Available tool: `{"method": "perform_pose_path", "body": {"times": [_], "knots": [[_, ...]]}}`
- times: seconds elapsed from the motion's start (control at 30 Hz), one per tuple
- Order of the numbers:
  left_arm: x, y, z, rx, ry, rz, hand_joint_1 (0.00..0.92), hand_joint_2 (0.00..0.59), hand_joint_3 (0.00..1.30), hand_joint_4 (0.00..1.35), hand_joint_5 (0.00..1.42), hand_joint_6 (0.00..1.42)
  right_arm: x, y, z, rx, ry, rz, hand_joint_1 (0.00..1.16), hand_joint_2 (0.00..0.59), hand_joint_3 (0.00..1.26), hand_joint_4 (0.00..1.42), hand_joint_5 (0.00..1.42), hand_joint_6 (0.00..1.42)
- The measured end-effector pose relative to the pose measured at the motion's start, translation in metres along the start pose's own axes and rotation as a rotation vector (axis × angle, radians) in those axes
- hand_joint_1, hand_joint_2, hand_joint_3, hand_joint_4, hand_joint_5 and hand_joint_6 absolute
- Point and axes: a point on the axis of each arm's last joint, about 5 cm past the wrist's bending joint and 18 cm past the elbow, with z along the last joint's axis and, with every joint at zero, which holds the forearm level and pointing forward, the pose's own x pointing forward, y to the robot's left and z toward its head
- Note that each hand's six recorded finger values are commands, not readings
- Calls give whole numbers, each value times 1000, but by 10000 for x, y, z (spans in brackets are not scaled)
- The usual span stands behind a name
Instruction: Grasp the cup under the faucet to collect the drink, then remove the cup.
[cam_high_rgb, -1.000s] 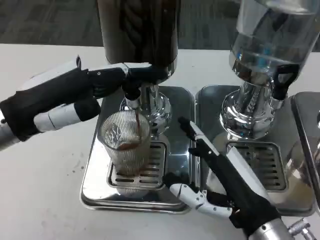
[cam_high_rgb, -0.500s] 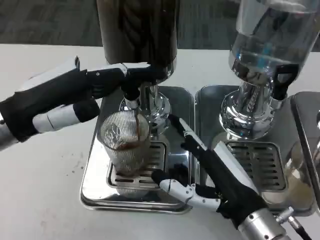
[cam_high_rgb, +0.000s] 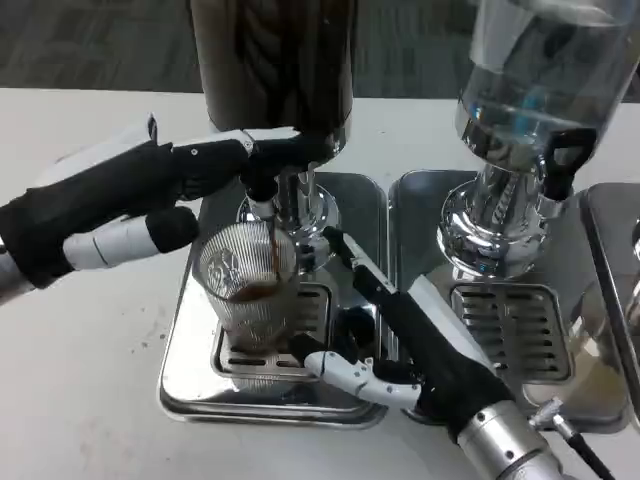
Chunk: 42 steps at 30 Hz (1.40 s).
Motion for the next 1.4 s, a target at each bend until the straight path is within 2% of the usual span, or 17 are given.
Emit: {"method": "perform_pose_path", "body": {"times": [0.2, 0.83, 1.07, 1.27, 1.4], "knots": [[-13, 9, 27, 13, 4, -3, 0, 67, 186, 76, 95, 74, 82, 6, 18, 4, -12, -7, 546, 222, 0, 0, 0, 38], [-28, -1, 40, 19, 7, 6, 0, 68, 186, 76, 86, 86, 171, -4, 10, 0, -12, -1, 547, 221, 0, 0, 0, 45], [-38, -18, 49, 21, 7, 10, 0, 72, 186, 76, 86, 88, 231, 4, 32, 4, -23, 0, 547, 221, 0, 0, 0, 46], [-44, -16, 57, 24, 9, 13, 0, 75, 186, 76, 86, 89, 233, 17, 9, -10, -9, -5, 547, 221, 0, 0, 0, 46], [-47, -12, 62, 27, 11, 12, 0, 76, 186, 76, 86, 89, 253, 17, 14, -11, -12, -9, 547, 221, 0, 0, 0, 46]]}}
